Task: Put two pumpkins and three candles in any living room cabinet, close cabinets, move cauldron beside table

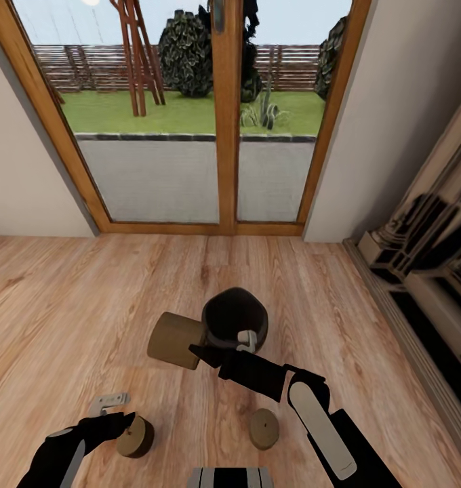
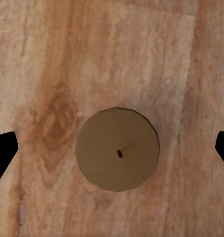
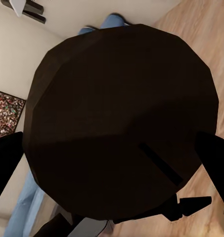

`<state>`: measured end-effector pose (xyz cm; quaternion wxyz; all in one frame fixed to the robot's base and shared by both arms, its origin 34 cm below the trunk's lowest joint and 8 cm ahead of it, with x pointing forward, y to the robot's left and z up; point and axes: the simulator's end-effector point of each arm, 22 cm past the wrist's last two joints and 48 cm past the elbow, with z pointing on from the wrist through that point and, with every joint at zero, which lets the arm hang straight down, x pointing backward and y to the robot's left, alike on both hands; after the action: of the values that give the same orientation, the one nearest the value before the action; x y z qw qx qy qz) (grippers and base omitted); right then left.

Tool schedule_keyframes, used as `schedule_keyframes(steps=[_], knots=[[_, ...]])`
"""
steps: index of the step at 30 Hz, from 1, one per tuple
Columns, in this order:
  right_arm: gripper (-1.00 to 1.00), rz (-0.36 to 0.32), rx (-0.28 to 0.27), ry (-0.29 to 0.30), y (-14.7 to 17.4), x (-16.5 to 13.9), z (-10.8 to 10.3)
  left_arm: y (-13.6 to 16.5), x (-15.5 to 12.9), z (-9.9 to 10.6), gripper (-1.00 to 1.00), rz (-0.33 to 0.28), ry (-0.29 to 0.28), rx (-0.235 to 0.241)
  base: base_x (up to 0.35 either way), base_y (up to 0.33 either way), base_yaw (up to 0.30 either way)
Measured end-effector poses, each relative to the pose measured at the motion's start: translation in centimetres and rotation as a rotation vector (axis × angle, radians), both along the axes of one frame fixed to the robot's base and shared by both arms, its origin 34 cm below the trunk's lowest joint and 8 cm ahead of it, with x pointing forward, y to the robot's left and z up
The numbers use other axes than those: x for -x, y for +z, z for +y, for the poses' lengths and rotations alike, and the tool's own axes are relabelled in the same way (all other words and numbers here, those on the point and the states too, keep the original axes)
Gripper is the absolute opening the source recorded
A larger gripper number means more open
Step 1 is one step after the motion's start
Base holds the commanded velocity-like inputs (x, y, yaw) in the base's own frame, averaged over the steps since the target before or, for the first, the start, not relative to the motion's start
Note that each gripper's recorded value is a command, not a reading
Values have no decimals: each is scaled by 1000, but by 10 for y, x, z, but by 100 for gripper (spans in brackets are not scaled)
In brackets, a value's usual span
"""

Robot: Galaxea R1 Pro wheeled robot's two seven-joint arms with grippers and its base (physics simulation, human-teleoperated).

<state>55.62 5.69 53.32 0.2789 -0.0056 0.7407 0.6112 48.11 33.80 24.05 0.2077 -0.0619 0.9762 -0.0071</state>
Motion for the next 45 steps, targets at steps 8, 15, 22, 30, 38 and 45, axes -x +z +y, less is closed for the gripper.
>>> schedule_keyframes(steps=[8,15,22,30,38,45], knots=[[-100,0,0,0,0,0,0,0,0,0,100,0,0,0,156,0,0],[-100,12,1,1,-6,0,0,-5,3,-1,100,12,0,1,14,0,0],[-100,35,3,-3,-20,-2,-3,-18,9,-1,100,24,0,0,0,0,0],[-100,55,-5,0,-30,-2,-2,-38,21,-2,100,39,-2,-2,0,0,0],[-100,87,-7,2,-46,-2,0,-54,34,-1,100,72,-2,-3,0,0,0],[-100,115,-6,1,-60,-1,0,-66,43,-2,100,95,-3,-4,0,0,0]])
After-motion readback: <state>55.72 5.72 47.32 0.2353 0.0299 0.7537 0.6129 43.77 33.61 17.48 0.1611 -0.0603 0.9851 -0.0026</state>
